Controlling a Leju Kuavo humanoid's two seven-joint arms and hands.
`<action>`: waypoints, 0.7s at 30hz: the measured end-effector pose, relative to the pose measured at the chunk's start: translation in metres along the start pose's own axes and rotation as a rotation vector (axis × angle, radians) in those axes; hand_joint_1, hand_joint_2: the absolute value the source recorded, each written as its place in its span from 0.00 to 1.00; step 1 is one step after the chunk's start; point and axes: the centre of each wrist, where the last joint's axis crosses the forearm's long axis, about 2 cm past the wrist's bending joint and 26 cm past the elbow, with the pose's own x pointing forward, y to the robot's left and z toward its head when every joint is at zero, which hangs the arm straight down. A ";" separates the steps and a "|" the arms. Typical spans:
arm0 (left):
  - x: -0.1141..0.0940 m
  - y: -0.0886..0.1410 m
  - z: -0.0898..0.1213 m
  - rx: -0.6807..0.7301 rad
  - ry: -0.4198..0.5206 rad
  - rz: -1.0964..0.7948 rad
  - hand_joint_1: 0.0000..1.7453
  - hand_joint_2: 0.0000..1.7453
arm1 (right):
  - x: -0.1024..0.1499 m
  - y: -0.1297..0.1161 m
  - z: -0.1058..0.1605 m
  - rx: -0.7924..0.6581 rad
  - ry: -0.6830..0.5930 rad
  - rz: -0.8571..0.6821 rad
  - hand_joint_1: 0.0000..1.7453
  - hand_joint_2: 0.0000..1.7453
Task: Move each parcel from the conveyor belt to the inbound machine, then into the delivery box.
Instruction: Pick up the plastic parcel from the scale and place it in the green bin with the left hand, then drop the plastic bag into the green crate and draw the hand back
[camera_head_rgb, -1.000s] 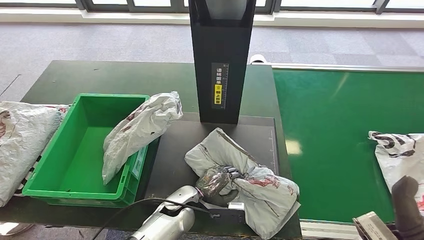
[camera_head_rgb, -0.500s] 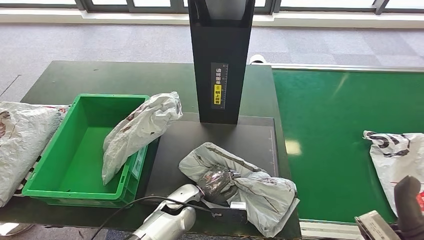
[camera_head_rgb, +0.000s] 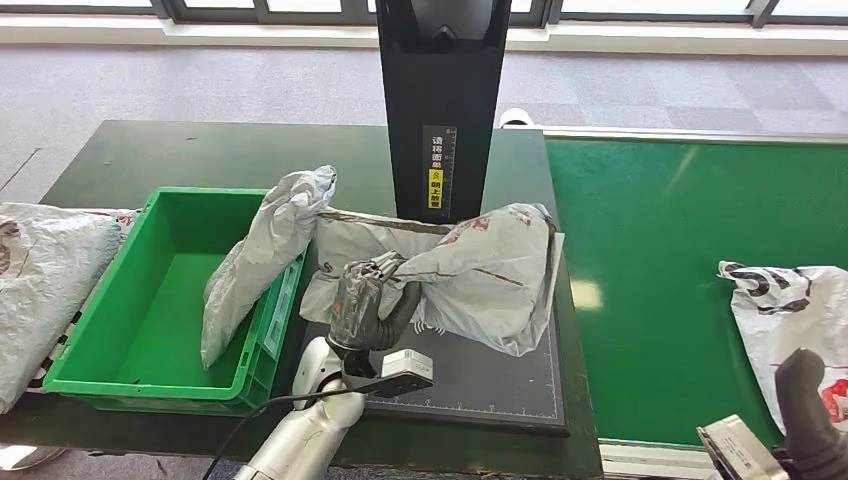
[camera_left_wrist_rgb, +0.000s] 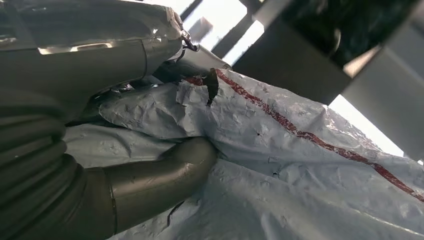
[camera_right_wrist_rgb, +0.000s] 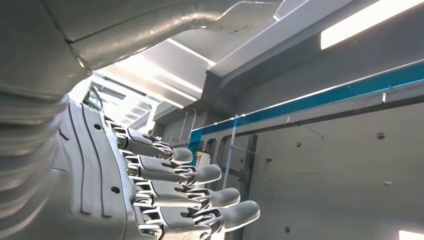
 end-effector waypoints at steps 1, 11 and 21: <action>0.000 0.004 -0.002 0.042 -0.007 -0.005 1.00 1.00 | -0.001 0.000 0.000 0.001 0.000 0.003 0.00 1.00; 0.009 0.040 -0.019 0.319 -0.043 -0.027 1.00 1.00 | -0.003 -0.003 0.001 0.004 0.003 0.018 0.00 1.00; 0.024 0.083 -0.028 0.534 -0.088 0.002 1.00 1.00 | -0.004 -0.003 0.001 0.006 0.003 0.022 0.00 1.00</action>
